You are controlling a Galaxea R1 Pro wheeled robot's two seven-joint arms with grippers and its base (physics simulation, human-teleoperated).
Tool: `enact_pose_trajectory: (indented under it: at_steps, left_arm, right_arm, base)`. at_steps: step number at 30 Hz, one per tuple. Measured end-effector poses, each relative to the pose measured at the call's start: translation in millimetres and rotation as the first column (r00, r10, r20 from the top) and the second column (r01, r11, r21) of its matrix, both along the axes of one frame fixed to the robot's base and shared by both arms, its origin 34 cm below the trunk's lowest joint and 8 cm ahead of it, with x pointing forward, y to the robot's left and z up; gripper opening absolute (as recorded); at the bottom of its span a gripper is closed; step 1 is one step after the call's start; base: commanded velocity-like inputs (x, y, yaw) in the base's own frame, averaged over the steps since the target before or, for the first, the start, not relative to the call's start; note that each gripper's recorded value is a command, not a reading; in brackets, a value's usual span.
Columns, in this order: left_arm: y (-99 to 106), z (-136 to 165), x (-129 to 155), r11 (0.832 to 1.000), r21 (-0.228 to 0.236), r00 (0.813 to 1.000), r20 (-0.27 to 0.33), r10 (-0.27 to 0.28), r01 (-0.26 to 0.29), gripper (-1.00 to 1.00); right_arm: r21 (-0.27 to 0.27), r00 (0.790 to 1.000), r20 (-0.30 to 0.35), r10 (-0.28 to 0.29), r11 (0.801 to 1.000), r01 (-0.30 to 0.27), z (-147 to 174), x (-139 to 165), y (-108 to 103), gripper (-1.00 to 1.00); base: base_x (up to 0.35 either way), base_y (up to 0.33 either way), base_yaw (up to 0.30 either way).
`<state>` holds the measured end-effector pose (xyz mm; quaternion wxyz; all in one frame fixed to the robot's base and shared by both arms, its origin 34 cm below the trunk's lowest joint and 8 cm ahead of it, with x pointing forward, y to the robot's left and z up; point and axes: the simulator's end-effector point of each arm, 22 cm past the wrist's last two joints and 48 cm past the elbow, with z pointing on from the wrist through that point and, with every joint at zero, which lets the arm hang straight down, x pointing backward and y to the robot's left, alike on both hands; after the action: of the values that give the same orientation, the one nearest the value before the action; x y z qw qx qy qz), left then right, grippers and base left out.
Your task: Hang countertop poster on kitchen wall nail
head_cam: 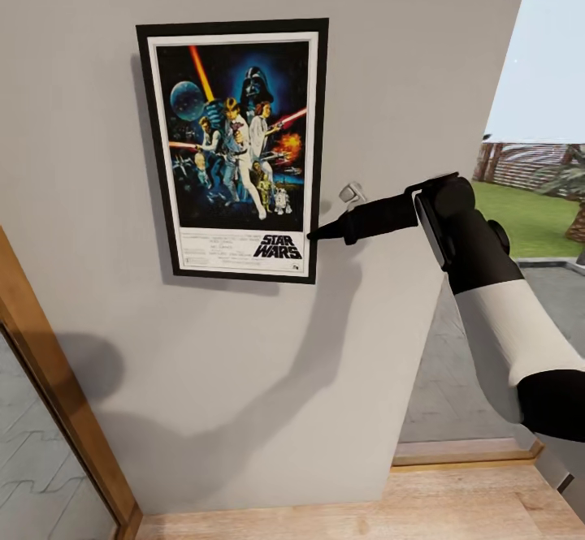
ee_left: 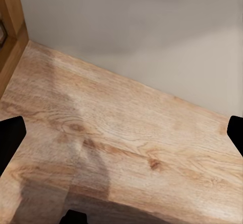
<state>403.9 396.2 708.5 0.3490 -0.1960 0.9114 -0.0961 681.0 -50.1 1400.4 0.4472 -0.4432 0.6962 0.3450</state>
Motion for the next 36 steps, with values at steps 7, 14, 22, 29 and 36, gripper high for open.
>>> enact_pose_trajectory:
  at_steps: [7,14,22,29,36]
  left_arm:
    - [-0.1,0.0,0.1,1.0,0.0,1.0,0.0,0.0,0.0,1.0]
    - [-0.3,0.0,0.1,1.0,0.0,1.0,0.0,0.0,0.0,1.0]
    - [-0.6,-0.1,0.0,1.0,-0.001,1.0,0.0,0.0,0.0,1.0]
    - [0.0,0.0,0.0,1.0,0.0,1.0,0.0,0.0,0.0,1.0]
    - [0.3,0.0,-0.1,1.0,0.0,1.0,0.0,0.0,0.0,1.0]
  right_arm:
    - [0.0,1.0,0.0,0.0,1.0,0.0,-0.1,-0.1,0.1,-1.0]
    - [0.0,1.0,0.0,0.0,1.0,0.0,-0.2,0.0,-0.1,-1.0]
    - [-0.001,1.0,0.0,-0.001,1.0,0.001,-0.4,0.2,0.0,-1.0]
    - [-0.001,1.0,-0.001,0.0,1.0,0.0,-0.5,0.1,-0.1,-1.0]
    - [-0.001,1.0,-0.001,-0.001,1.0,0.001,-0.5,0.2,-0.1,-1.0]
  base:
    - [0.0,0.0,0.0]
    - [0.0,0.085,0.0]
    - [0.0,0.067,0.0]
    - [0.0,0.167,0.0]
    - [0.0,0.084,0.0]
